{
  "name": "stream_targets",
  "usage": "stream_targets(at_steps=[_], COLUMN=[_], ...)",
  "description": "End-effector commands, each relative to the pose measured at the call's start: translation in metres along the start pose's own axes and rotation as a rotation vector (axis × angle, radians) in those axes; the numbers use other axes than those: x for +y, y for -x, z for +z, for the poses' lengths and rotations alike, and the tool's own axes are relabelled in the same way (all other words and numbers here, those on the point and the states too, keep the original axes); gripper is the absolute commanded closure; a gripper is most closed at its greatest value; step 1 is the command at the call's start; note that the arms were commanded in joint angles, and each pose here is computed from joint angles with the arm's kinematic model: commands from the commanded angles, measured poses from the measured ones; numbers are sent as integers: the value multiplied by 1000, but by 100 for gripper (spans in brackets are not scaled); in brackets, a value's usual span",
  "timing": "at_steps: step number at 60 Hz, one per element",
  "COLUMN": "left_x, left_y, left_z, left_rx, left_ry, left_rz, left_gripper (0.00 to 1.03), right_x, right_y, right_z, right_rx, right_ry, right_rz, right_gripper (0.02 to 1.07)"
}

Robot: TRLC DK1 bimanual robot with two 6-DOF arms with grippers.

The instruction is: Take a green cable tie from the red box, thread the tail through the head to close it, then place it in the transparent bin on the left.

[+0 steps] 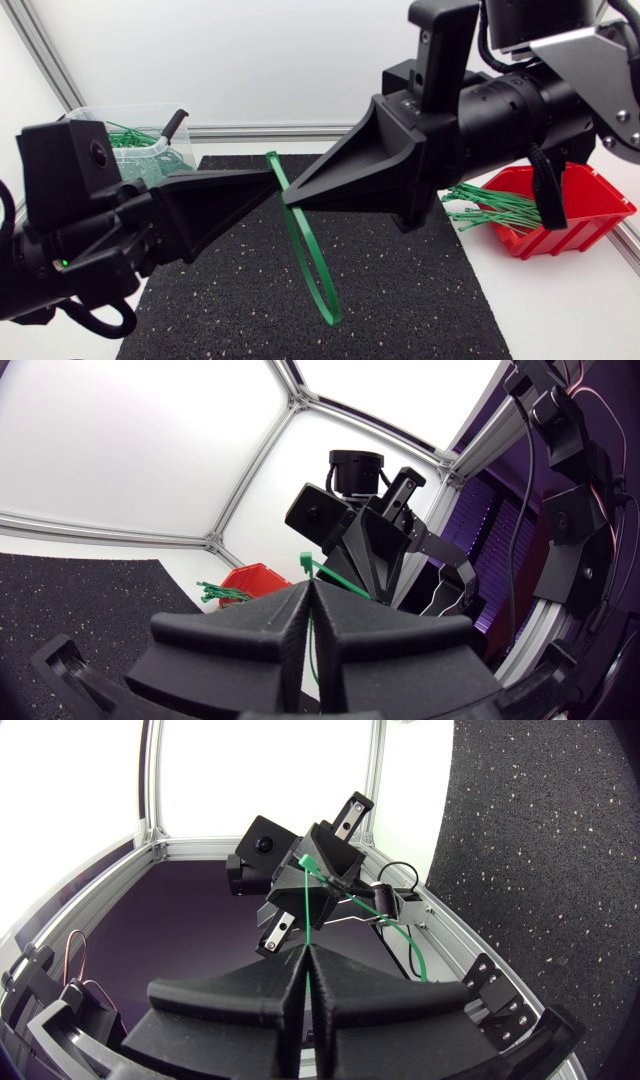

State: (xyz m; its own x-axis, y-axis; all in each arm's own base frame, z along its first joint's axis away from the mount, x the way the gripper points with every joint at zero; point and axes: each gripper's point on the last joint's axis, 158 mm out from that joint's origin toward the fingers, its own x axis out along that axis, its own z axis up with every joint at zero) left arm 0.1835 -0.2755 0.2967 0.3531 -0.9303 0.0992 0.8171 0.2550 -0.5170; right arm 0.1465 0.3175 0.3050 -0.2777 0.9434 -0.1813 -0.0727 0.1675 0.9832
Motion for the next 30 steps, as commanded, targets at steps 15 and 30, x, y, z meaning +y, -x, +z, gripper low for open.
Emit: stream_targets(at_steps=[15,30], left_x=[-14,-34], left_y=[1,2], left_z=[-15,-16], left_rx=[19,-6], left_ry=[-56,-160], left_rz=[-17,-23], left_gripper=[99,99], right_x=[-7,-13], right_y=[-2,-3], right_z=[6,12], right_rx=[1,-15], right_ry=[-44,-65], right_rz=[-2,-20], right_gripper=[101,101])
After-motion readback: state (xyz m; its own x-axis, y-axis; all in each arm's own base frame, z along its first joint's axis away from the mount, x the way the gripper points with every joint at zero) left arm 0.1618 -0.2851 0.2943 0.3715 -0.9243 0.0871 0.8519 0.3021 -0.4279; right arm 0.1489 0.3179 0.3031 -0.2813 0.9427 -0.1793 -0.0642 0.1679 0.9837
